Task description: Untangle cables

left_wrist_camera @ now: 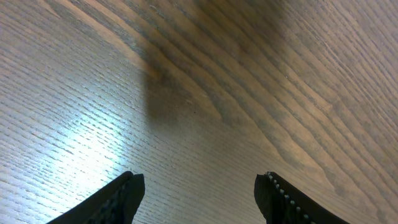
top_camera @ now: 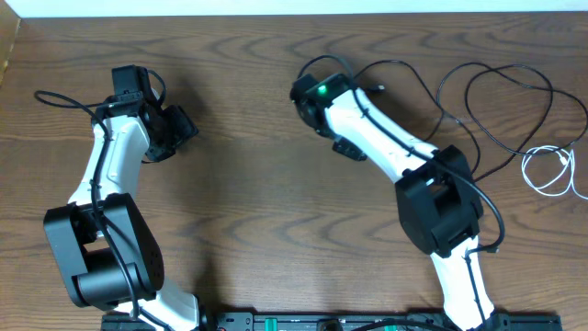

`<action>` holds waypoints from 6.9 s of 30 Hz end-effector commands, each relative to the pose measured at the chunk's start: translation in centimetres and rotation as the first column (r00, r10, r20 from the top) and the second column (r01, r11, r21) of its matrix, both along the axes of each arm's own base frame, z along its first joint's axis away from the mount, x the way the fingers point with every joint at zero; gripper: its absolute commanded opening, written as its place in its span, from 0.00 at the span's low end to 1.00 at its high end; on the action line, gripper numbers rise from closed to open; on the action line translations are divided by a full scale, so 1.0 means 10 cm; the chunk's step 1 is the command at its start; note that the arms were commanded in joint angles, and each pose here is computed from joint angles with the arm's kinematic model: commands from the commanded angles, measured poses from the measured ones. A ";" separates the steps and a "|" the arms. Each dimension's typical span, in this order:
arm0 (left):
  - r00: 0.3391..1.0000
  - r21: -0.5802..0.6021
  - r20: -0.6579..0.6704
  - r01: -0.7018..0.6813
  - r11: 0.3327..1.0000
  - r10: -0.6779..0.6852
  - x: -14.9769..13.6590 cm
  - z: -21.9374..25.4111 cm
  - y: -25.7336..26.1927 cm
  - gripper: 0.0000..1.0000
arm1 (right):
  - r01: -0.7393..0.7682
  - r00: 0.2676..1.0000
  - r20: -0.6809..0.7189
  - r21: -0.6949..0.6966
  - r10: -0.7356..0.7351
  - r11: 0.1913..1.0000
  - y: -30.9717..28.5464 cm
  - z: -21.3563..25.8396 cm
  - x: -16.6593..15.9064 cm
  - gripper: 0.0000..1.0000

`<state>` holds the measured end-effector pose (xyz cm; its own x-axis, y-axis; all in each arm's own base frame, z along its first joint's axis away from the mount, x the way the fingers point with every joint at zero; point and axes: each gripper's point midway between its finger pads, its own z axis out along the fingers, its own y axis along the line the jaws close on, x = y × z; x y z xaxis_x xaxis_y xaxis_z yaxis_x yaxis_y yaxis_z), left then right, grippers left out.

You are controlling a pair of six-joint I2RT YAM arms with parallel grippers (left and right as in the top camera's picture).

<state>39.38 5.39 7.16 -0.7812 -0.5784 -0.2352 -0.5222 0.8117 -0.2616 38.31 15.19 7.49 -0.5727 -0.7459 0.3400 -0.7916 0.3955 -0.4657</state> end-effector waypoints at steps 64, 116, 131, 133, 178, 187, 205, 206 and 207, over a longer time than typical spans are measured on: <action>1.000 0.007 0.000 0.003 1.000 -0.003 -0.01 0.01 0.00 0.98 | 0.612 0.459 -0.041 0.738 -0.887 0.283 -1.32 -0.08 1.19 0.99; 0.943 0.074 0.332 -0.011 0.997 -0.014 -0.10 1.31 -0.02 0.98 | 0.612 0.459 -0.041 0.738 -0.887 0.283 -1.32 -0.08 1.19 0.99; 0.777 0.298 0.599 0.007 0.954 -0.193 -0.47 0.36 -0.02 0.98 | 0.612 0.460 -0.041 0.738 -0.887 0.283 -1.32 -0.08 1.19 0.99; 0.755 0.309 0.626 -0.011 0.951 -0.195 -0.59 0.26 -0.03 0.98 | 0.612 0.460 -0.041 0.738 -0.887 0.283 -1.32 -0.08 1.19 0.99; 0.527 0.533 0.747 -0.109 0.839 -0.406 -1.52 0.63 -0.26 0.98 | 0.612 0.459 -0.041 0.738 -0.887 0.283 -1.32 -0.08 1.19 0.99; 0.527 0.550 0.737 -0.104 0.829 -0.423 -1.52 0.64 -0.27 0.98 | 0.611 0.465 -0.041 0.738 -0.885 0.286 -1.29 -0.08 1.19 0.99; 0.527 0.550 0.737 -0.105 0.829 -0.423 -1.52 0.64 -0.26 0.98 | 0.609 0.468 -0.041 0.738 -0.883 0.289 -1.27 -0.08 1.19 0.99; 0.527 0.550 0.737 -0.105 0.829 -0.423 -1.52 0.64 -0.26 0.98 | 0.610 0.468 -0.041 0.738 -0.883 0.289 -1.28 -0.08 1.19 0.99; 0.527 0.550 0.737 -0.105 0.829 -0.423 -1.52 0.64 -0.26 0.98 | 0.609 0.468 -0.041 0.738 -0.883 0.289 -1.27 -0.08 1.19 0.99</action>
<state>24.41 2.27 15.16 -0.0984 -0.0730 -0.9925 -0.1087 0.9921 -0.0622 49.93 1.82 5.12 -0.9500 0.1643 -0.2657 0.1701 0.9854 0.0011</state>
